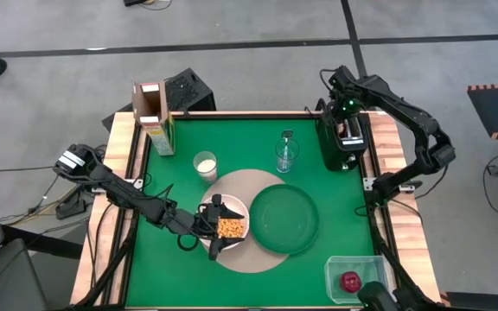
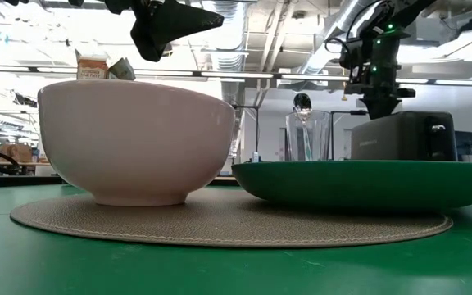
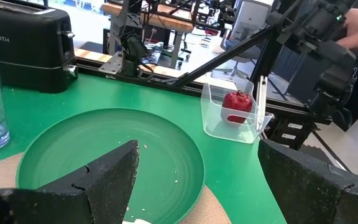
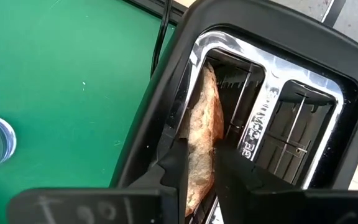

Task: Arrange a breakfast setting
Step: Put the bagel on the green plate

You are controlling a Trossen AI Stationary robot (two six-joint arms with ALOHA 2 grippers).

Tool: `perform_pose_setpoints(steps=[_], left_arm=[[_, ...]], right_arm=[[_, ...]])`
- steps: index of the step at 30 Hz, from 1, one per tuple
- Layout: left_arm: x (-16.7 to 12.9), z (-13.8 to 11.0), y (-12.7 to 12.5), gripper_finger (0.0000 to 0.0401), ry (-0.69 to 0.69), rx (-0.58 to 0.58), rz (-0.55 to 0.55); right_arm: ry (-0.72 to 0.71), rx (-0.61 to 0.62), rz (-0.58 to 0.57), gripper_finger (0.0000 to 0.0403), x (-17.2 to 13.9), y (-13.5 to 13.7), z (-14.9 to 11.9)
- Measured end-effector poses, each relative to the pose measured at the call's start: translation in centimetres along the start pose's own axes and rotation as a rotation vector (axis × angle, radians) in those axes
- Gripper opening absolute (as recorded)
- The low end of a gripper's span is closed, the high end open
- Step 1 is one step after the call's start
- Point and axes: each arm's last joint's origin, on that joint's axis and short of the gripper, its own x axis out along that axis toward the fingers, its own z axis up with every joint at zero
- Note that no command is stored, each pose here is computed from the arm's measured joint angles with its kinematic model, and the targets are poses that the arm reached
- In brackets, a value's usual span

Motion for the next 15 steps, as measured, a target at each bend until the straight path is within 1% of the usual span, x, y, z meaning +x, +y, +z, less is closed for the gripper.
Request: perform_pose_setpoints(steps=[15], left_arm=[[0.0, 0.0, 0.0, 0.0316, 0.001, 0.000, -0.001]], right_arm=[[-0.067, -0.005, -0.001, 0.0085, -4.0, -0.5, 0.1]])
